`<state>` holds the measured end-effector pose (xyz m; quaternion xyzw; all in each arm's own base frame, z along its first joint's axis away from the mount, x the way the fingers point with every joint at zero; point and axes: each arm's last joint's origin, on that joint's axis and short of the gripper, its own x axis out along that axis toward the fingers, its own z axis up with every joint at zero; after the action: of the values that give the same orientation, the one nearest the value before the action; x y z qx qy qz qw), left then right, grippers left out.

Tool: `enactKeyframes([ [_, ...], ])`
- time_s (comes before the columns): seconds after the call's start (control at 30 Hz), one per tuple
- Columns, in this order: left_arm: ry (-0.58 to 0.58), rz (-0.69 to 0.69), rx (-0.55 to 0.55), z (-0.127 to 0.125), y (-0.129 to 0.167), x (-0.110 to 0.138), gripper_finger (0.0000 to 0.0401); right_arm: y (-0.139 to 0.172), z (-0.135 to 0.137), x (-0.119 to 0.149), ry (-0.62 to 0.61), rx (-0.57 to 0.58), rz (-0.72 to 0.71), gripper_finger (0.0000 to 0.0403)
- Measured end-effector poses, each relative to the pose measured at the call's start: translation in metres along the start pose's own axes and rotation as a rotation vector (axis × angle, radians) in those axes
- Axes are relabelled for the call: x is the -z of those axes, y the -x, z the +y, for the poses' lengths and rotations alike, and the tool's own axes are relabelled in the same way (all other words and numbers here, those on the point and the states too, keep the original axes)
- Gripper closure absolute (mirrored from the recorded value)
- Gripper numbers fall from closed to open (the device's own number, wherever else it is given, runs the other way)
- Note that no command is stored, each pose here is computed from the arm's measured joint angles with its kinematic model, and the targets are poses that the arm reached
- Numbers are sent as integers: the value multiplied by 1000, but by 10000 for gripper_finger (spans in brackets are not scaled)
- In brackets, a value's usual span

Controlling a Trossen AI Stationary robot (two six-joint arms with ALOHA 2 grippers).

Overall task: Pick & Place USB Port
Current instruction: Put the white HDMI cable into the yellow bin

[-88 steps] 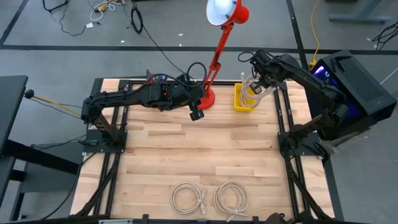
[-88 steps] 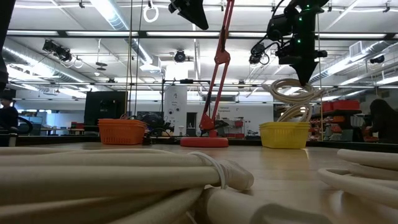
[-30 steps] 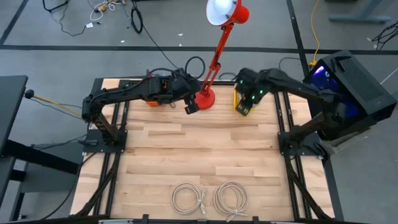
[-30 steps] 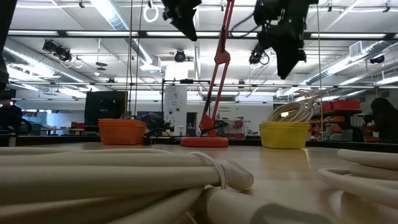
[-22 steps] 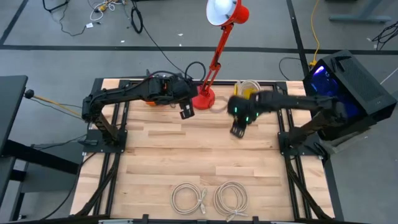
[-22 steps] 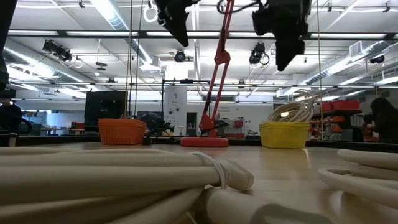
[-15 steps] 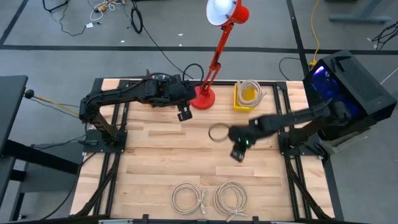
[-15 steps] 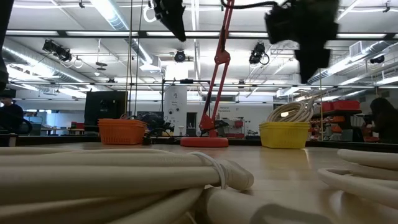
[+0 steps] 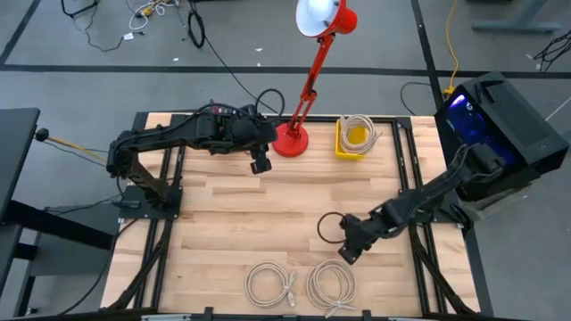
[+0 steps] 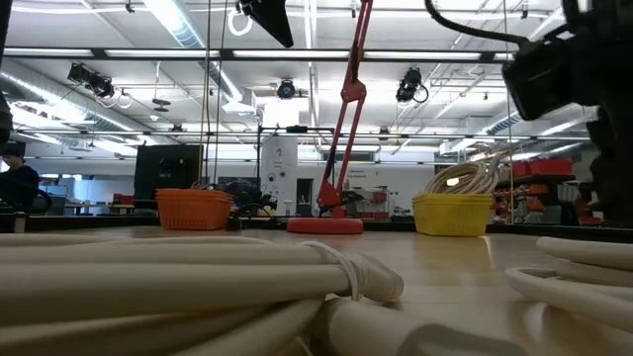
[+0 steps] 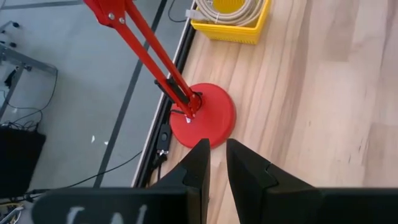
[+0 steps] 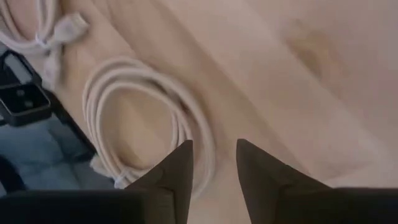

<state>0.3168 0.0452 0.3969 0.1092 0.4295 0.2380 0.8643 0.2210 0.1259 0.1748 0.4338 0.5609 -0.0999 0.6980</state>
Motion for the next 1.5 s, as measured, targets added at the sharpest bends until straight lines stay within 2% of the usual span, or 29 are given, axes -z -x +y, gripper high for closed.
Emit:
enactKeyframes([
  [0.2,-22,-1,9,0,0,0,344,-12,-4,17,12,-4,45,282],
  [0.4,-23,-1,9,0,0,0,344,-29,-8,21,17,34,89,282],
  [0.7,-25,0,9,-1,0,0,344,-64,1,18,42,-77,140,282],
  [0.97,-28,4,21,-1,0,1,344,-70,3,17,42,-103,136,283],
  [1.03,-31,8,21,-1,0,1,344,-70,2,17,32,-84,124,300],
  [1.13,-31,8,21,-1,0,1,344,-70,-3,17,10,-30,131,375],
  [1.17,-31,8,21,-1,0,1,344,-70,-4,16,0,-15,130,385],
  [1.37,-31,7,21,-1,0,1,344,-66,-6,3,-24,-26,112,397],
  [1.5,-30,6,21,-1,0,1,344,-47,-13,-14,-18,51,-12,399],
])
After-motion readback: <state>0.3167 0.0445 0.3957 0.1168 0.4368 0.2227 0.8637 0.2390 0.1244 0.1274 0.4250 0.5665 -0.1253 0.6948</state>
